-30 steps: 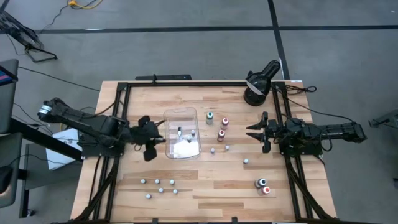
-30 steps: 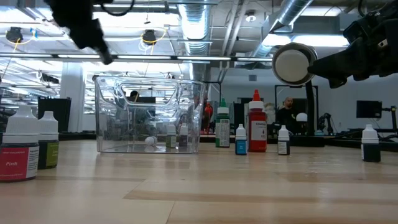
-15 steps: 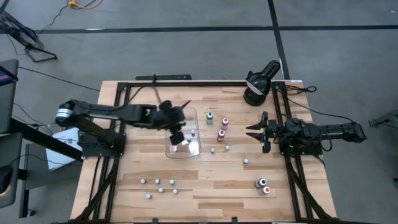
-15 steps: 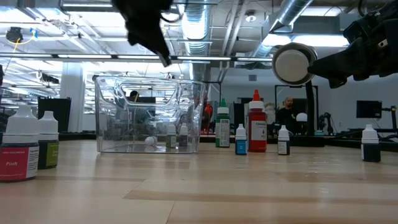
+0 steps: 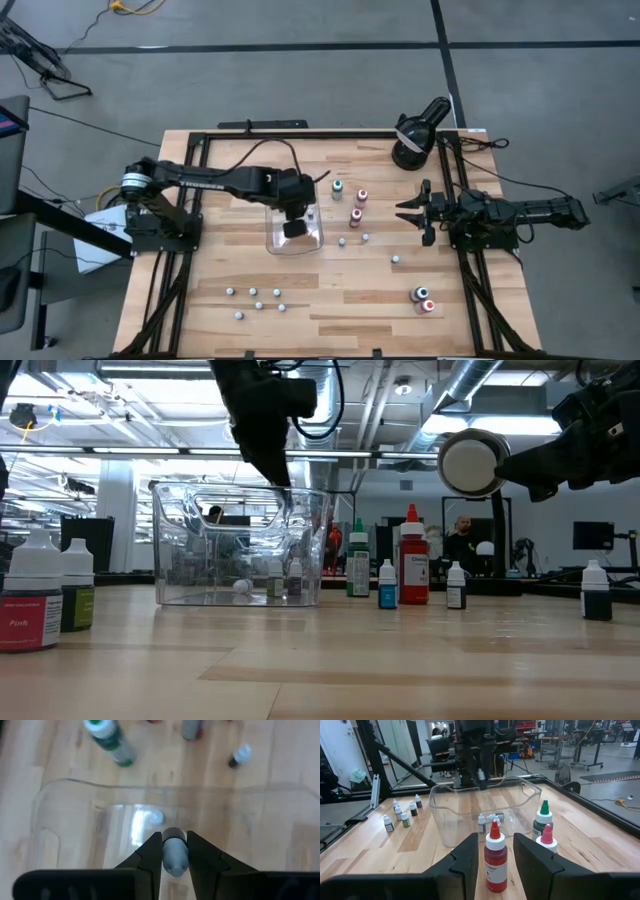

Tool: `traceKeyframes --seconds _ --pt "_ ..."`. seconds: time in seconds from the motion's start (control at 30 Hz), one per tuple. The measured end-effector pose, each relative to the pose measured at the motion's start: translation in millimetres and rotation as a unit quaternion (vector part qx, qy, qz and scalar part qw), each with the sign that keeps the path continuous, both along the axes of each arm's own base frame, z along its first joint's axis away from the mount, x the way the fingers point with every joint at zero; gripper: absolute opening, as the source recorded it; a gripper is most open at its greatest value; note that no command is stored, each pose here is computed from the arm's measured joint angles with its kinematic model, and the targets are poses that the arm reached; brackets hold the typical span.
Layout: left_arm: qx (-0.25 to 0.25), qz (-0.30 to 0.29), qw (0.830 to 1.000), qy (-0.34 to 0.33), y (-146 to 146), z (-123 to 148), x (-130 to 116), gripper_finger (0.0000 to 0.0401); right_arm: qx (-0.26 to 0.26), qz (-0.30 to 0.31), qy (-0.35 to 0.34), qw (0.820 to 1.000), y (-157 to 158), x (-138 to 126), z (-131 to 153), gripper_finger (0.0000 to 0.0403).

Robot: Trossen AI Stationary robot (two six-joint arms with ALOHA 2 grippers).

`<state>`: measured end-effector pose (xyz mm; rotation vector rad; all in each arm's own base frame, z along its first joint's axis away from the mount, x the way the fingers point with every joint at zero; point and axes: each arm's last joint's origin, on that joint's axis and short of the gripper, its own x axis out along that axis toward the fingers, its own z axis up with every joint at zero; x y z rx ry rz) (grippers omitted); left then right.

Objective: Pick & Place food coloring
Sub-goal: Put the top small black food coloring bottle into the transparent bin

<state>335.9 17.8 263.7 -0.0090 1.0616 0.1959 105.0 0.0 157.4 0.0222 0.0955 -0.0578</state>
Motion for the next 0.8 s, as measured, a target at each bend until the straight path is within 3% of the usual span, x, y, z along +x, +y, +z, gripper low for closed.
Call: traceKeyframes --seconds 0.27,0.47,0.8 --pt "-0.002 -0.112 0.994 0.013 -5.9 -0.3 -0.7 0.0065 0.0 0.0 0.0 1.0 0.0 0.0 0.1 0.0113" --pt "0.025 -0.179 0.983 0.042 -12.6 -11.6 3.9 0.0061 0.0 0.0 0.0 1.0 0.0 0.0 0.1 0.0113" --pt "0.038 -0.222 0.971 0.073 -24.1 -29.8 19.1 0.0063 0.0 0.0 0.001 1.0 0.0 0.1 -0.2 0.0113"
